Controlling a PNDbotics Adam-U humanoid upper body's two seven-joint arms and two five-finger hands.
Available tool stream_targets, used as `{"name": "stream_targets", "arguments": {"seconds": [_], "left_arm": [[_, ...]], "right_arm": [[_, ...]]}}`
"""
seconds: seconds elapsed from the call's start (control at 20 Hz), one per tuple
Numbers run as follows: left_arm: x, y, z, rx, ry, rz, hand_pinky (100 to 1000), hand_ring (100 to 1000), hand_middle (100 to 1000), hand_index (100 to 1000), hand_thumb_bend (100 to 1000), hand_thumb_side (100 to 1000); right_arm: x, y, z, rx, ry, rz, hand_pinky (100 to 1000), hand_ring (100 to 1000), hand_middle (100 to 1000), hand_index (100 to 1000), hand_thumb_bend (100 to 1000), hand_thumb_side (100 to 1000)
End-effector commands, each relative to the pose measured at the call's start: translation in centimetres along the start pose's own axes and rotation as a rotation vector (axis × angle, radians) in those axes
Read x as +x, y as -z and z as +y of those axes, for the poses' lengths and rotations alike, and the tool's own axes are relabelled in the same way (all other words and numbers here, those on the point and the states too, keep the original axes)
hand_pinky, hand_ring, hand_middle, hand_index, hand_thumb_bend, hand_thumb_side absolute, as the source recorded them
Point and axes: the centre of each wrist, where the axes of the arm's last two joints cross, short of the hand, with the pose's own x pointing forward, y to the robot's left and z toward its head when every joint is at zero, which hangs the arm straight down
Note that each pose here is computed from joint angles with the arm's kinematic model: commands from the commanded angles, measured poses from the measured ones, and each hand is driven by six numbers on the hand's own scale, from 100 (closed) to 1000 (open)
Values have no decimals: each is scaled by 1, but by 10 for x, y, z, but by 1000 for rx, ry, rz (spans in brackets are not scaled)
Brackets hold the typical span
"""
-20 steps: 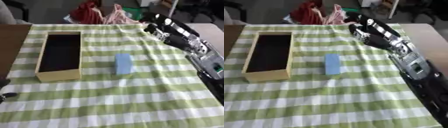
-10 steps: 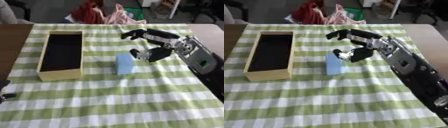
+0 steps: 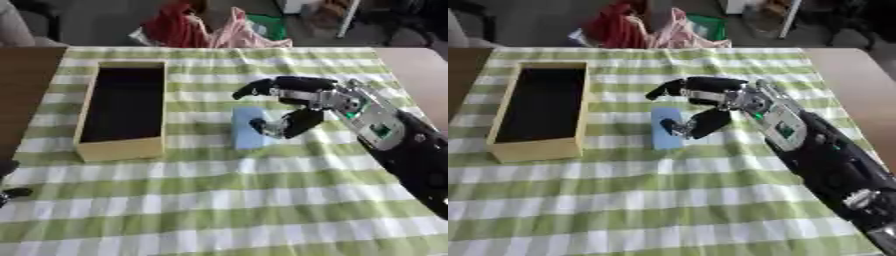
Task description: Pick up objects on the table and place them in the box.
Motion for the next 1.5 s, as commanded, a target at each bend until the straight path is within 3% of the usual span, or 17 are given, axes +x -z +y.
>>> {"name": "stream_targets", "arguments": {"seconds": [0.05, 0.1, 0.2, 0.75, 0.85, 0.95, 1.0, 1.2, 1.5], "left_arm": [[7, 3, 2, -15, 18, -23, 622, 892, 703, 670, 100, 611], [7, 3, 2, -15, 17, -23, 622, 892, 703, 670, 100, 613], [7, 4, 2, -16, 17, -23, 622, 892, 702, 670, 100, 612], [7, 4, 2, -14, 18, -21, 622, 893, 702, 670, 100, 616], [7, 4, 2, -14, 17, -21, 622, 893, 702, 670, 100, 616], [7, 4, 2, -14, 18, -21, 623, 893, 702, 670, 100, 617], [7, 3, 2, -13, 18, -20, 623, 893, 702, 670, 100, 618], [7, 3, 2, -13, 18, -18, 622, 893, 702, 670, 100, 619], [6, 2, 2, -13, 19, -14, 623, 893, 702, 669, 100, 619]], "right_arm": [[-6, 1, -6, -1, -46, 36, 932, 1000, 920, 1000, 100, 563], [-9, 3, -4, 5, -51, 48, 932, 1000, 924, 1000, 100, 495], [-14, 4, 0, 23, -61, 72, 934, 1000, 927, 1000, 100, 482], [-25, 8, 10, 58, -132, 133, 937, 1000, 932, 1000, 100, 480], [-26, 9, 12, 59, -136, 135, 924, 1000, 917, 1000, 100, 399], [-26, 9, 12, 51, -143, 135, 884, 993, 859, 1000, 100, 220], [-26, 8, 12, 40, -148, 135, 864, 937, 826, 997, 100, 159], [-23, 8, 6, -51, -171, 124, 801, 795, 723, 983, 100, 135], [-4, 13, -23, -218, -213, 55, 787, 781, 683, 978, 100, 111]]}}
